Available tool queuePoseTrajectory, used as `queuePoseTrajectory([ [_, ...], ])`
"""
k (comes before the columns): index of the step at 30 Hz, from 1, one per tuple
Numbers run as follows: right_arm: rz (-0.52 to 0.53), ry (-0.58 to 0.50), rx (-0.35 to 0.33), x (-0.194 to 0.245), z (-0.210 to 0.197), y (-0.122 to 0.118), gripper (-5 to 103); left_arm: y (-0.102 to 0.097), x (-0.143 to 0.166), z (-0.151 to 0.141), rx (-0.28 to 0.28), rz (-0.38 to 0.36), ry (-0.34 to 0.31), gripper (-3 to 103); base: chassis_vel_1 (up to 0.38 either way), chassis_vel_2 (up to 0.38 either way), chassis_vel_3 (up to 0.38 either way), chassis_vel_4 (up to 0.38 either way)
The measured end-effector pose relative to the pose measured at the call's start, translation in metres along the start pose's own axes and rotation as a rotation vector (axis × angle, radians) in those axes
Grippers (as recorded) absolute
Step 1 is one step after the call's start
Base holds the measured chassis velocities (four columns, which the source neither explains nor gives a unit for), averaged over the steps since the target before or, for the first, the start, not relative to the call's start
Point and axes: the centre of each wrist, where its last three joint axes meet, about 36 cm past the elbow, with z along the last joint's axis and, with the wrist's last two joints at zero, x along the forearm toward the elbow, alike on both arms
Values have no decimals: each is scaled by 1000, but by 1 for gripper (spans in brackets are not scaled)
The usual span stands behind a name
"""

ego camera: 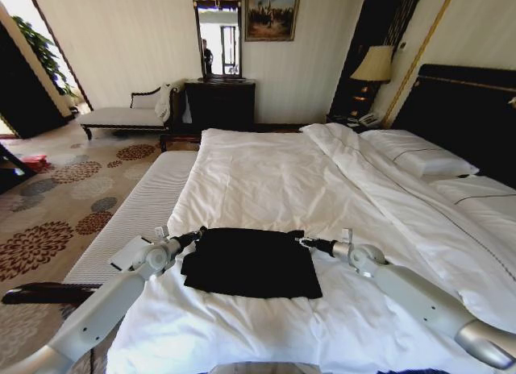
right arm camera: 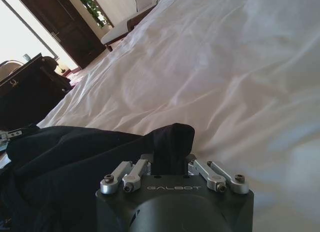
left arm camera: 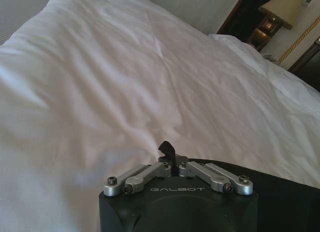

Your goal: Fold the clothes on the bed.

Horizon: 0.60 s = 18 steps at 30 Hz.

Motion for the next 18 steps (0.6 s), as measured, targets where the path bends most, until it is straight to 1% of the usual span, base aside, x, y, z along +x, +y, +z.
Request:
queuePoseTrajectory([
  [1,1,-1,0,0,0,0,30,0,0,0,0,0,-1,2,0,0,0,0],
  [3,1,-2,0,1,1,0,19,-1,0,1,0,-1,-1,2,0,0,0,0],
  [4,1,-2,0,1,1,0,19,-1,0,1,0,-1,-1,2,0,0,0,0],
  [6,1,-5,0,2,1,1,9,-1,0,1,-2,-1,-1,2,0,0,0,0],
  [7,1,-5,0,2,1,1,9,-1,0,1,-2,-1,-1,2,0,0,0,0],
  [8,1,-7,0,3,0,1,4,-1,1,1,-4,-3,-3,2,0,0,0,0],
  [9,1,-8,0,3,0,1,4,0,1,1,-4,-3,-3,2,0,0,0,0],
  [11,0,-11,1,3,0,1,1,0,2,0,-5,-5,-8,2,0,0,0,0],
  [18,-4,-26,4,5,0,1,1,0,3,0,-10,-10,-19,2,0,0,0,0],
])
